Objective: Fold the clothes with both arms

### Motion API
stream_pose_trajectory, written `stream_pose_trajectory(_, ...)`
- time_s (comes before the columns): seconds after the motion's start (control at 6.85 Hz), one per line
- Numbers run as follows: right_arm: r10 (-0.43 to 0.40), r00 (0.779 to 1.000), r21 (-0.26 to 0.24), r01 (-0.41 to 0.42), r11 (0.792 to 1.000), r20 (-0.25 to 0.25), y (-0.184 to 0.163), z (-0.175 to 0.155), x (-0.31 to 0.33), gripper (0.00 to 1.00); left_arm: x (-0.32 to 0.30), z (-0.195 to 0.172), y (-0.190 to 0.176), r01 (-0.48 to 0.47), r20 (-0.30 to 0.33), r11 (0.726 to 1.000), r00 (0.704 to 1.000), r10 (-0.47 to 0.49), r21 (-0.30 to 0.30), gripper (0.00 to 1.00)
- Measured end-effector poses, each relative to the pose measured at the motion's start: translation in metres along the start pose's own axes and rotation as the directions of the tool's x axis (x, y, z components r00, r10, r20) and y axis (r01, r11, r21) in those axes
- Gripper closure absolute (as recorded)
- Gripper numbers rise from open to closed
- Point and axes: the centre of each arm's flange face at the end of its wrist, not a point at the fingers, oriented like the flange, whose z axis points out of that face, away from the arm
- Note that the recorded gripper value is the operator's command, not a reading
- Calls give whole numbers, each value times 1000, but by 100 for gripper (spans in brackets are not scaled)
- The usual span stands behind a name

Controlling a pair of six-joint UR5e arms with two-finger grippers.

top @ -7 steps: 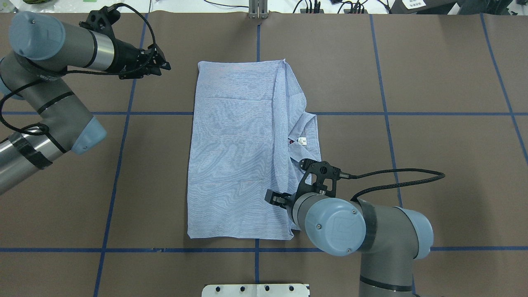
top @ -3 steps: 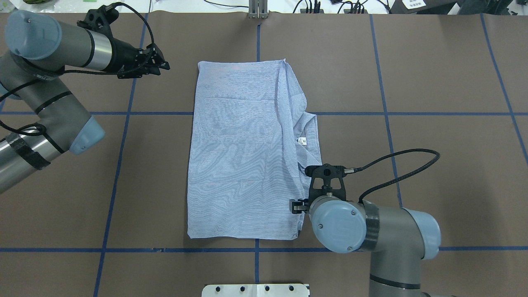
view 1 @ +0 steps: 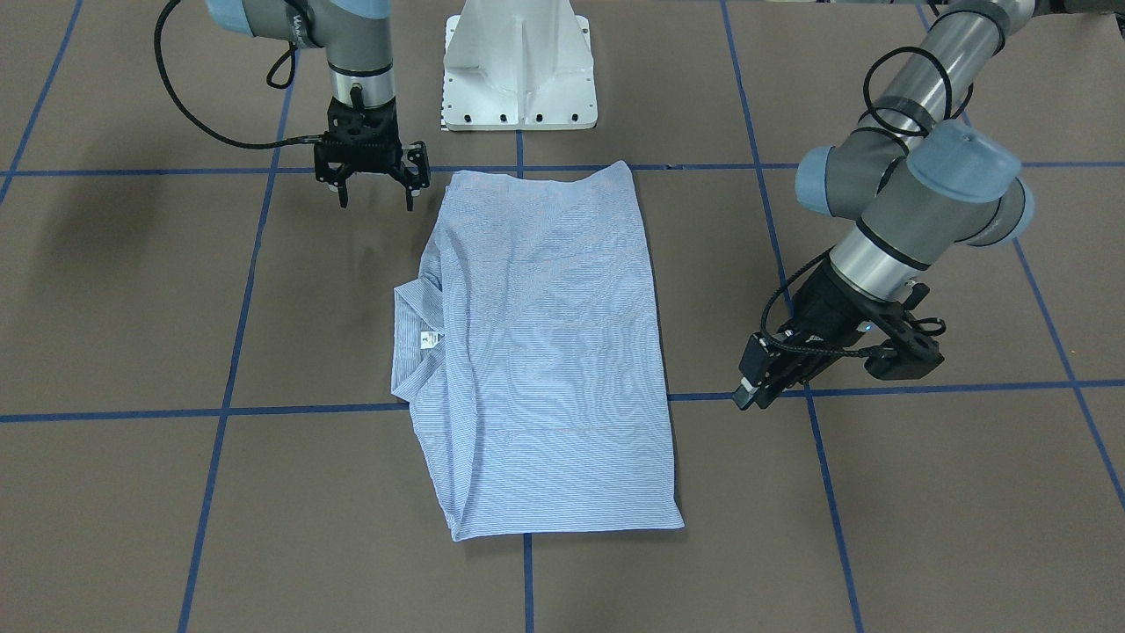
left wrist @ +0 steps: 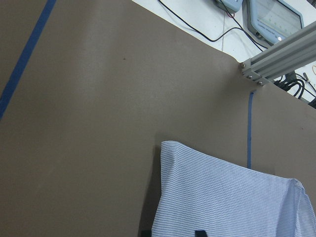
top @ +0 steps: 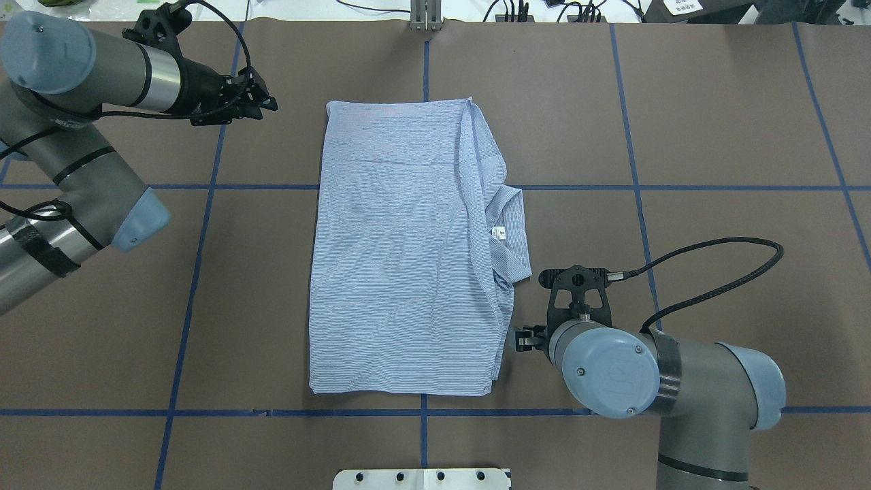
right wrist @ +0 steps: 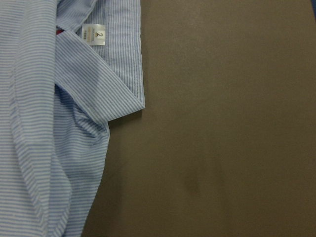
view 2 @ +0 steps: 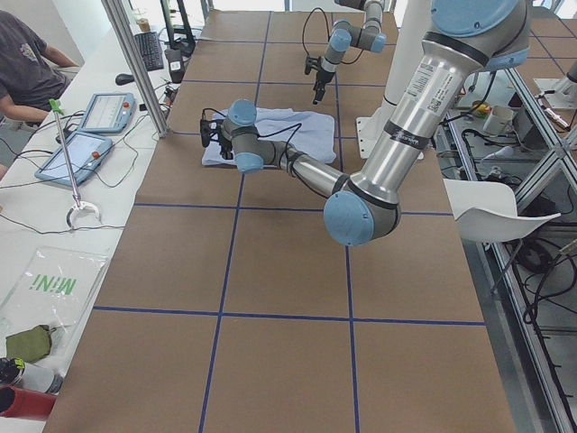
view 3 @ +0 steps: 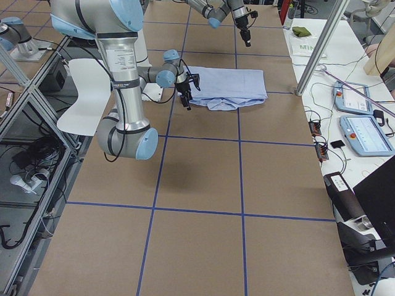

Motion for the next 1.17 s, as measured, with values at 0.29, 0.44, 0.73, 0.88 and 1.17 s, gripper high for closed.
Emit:
stream_pose_trajectory(0.29,43,999,41,-44,998,25,-38,0,-36,0,-1,-3,-3,2,-1,1000,1000,-2,5,61)
stream_pose_trajectory(0.44,53,998,52,-55,997,23,-51,10,-56,0,-9,-10,-5,5,2,1000,1000,-5,6,61)
stream_pose_trajectory(0.73,36,999,61,-37,997,22,-60,43,-81,0,-39,-45,-20,-18,7,1000,1000,18,-7,61)
stream_pose_trajectory(0.88,17,1000,64,-19,998,21,-62,55,-84,0,-52,-59,-29,-24,13,1000,1000,24,-4,61)
stream_pose_trajectory(1.17,-18,1000,58,18,998,0,-74,68,-67,0,-59,-67,-35,-26,17,1000,1000,26,-1,61)
